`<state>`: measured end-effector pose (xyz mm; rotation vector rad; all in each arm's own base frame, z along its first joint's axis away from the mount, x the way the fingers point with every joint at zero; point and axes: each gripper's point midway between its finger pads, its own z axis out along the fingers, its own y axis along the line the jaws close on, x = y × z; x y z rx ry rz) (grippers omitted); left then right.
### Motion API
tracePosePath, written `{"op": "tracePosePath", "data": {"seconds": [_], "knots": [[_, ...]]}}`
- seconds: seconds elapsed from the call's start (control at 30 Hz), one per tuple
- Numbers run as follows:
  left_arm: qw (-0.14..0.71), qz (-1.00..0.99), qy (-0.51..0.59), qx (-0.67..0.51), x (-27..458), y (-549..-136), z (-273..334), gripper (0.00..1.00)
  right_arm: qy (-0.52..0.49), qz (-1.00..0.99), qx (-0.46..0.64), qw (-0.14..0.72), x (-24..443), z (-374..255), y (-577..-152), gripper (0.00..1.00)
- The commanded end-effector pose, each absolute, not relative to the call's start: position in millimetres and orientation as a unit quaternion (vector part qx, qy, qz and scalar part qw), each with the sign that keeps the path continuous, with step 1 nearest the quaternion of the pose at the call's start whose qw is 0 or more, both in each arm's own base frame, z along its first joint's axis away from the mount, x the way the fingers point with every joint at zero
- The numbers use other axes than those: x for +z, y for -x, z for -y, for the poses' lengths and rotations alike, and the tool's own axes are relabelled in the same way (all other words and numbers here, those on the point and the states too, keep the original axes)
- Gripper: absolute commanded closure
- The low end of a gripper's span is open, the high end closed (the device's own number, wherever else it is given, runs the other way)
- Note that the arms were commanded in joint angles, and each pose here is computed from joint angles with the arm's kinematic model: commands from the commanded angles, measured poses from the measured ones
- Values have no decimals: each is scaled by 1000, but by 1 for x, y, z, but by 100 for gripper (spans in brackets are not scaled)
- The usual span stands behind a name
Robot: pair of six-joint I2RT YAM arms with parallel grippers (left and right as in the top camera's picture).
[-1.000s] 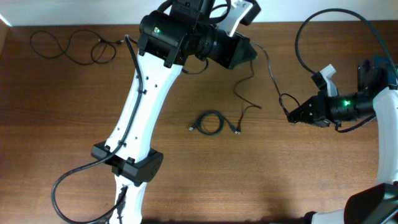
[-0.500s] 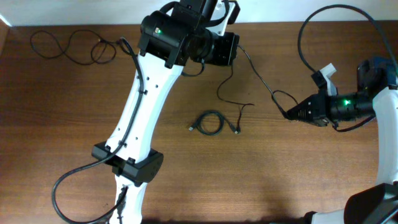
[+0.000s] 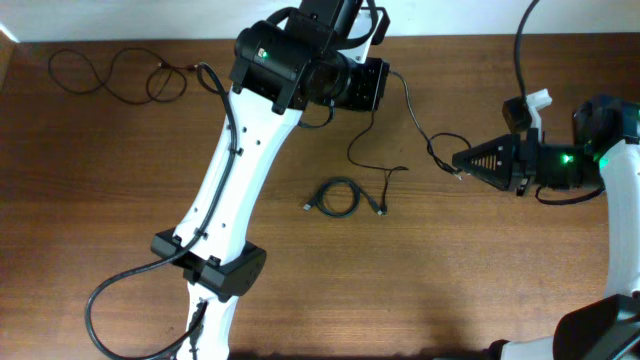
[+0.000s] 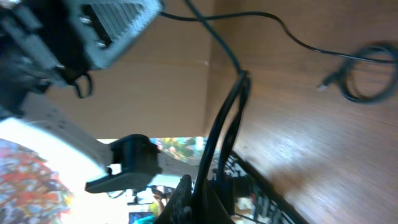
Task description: Untangle cables
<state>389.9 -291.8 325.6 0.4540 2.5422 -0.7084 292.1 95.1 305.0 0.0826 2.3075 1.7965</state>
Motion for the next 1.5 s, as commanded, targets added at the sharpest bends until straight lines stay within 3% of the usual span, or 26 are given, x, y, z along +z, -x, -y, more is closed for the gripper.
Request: {"op": "tracePosePath", "data": {"seconds": [0.0,0.17,0.43,0.53,0.6,0.7,0.83,0.9,1.1,1.23,1.47], "knots": [[254,-915,-165,-265,349,-380,289,100,-7,-757,637,141,326,-100,-290,96],[254,-915,-166,-266,349,-380,291,100,58,-803,570,166,300,-94,-290,96],[249,-907,-198,-278,351,-366,308,100,86,-751,615,224,326,-99,-295,96],[268,-900,-231,-255,350,-369,307,91,94,-764,598,222,318,-98,-295,96],[270,-901,-229,-250,350,-371,305,100,112,-802,548,209,297,-92,-295,96],[270,-900,-232,-251,350,-369,307,100,108,-850,485,174,269,-80,-293,96],[268,-899,-237,-252,350,-365,311,100,5,-933,344,104,222,-41,-300,96],[269,-899,-238,-253,350,-365,312,100,-105,-967,220,69,196,0,-302,96],[273,-897,-238,-255,352,-366,313,100,-244,-966,65,48,180,54,-294,96],[272,-897,-238,-255,352,-366,313,100,-287,-956,30,47,179,66,-291,72],[267,-878,-256,-304,362,-359,329,100,-237,-960,141,46,185,28,-299,61]]}}
